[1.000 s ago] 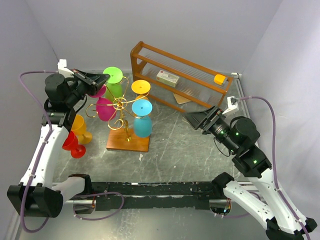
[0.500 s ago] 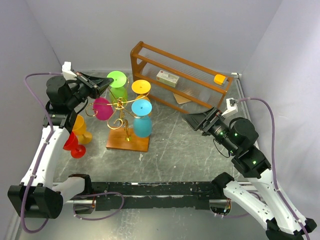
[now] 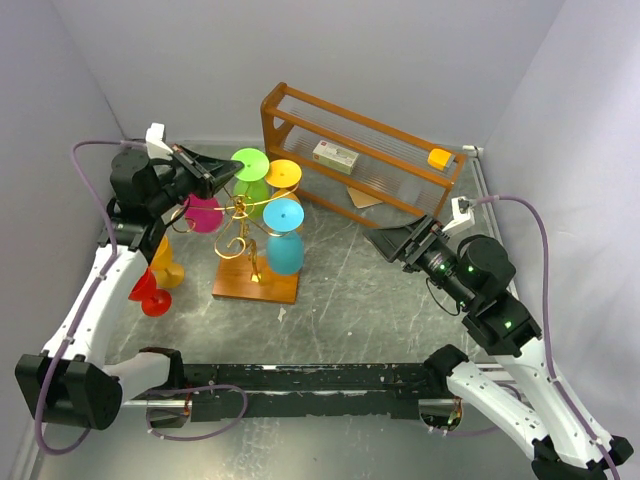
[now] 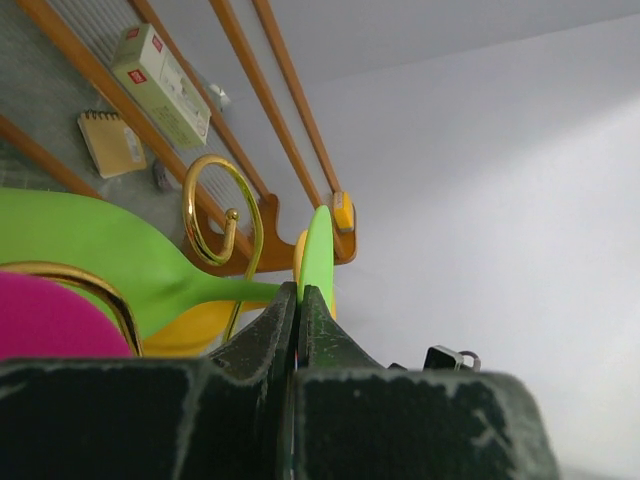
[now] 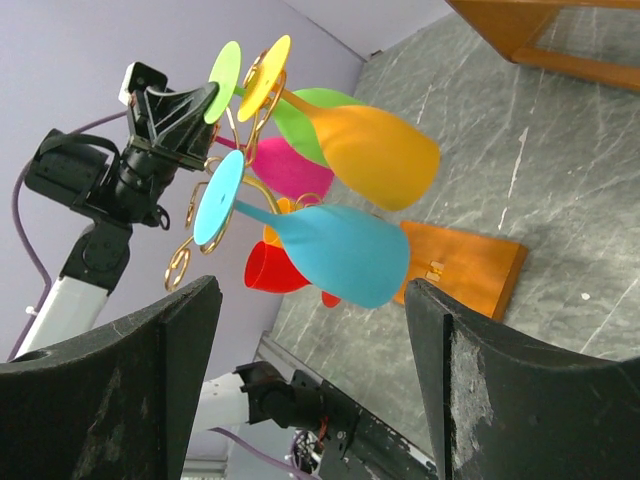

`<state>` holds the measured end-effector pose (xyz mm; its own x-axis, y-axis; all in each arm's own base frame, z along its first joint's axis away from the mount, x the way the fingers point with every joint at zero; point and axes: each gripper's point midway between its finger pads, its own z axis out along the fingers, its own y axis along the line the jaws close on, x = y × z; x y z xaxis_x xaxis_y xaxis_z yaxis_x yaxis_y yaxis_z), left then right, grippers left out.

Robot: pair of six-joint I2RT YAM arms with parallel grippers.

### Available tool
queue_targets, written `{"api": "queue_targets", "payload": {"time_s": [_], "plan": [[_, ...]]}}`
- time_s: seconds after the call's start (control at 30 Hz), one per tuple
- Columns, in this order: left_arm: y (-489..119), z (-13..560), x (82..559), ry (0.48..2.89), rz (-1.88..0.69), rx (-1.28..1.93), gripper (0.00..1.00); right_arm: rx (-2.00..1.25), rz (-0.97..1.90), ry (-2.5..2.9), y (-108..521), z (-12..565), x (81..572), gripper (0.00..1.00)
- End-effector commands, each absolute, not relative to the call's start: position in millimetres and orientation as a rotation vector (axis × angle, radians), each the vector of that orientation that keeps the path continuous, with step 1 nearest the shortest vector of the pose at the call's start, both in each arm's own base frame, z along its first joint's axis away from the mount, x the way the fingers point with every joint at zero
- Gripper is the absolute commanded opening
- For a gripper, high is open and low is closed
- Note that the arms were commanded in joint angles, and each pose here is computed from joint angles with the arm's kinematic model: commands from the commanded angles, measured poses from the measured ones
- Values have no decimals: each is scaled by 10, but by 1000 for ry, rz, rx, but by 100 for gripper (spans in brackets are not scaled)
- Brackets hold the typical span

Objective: Place the wine glass upside down on the wine glass rack

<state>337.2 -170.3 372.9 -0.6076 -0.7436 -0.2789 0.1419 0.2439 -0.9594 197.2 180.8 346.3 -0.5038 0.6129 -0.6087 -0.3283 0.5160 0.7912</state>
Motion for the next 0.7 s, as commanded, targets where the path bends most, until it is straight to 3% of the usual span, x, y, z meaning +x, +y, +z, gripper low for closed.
{"api": "queue_targets", "payload": {"time_s": [0.0,0.67], "plan": [[-1741,3944,3416,1704,-1418,-487,7,253,1169,1746,1792,3439,1978,74],[-1815,4089,3641,1684,-1263,-500,7,256,1192,1753,1835,3387,1989,74]]}}
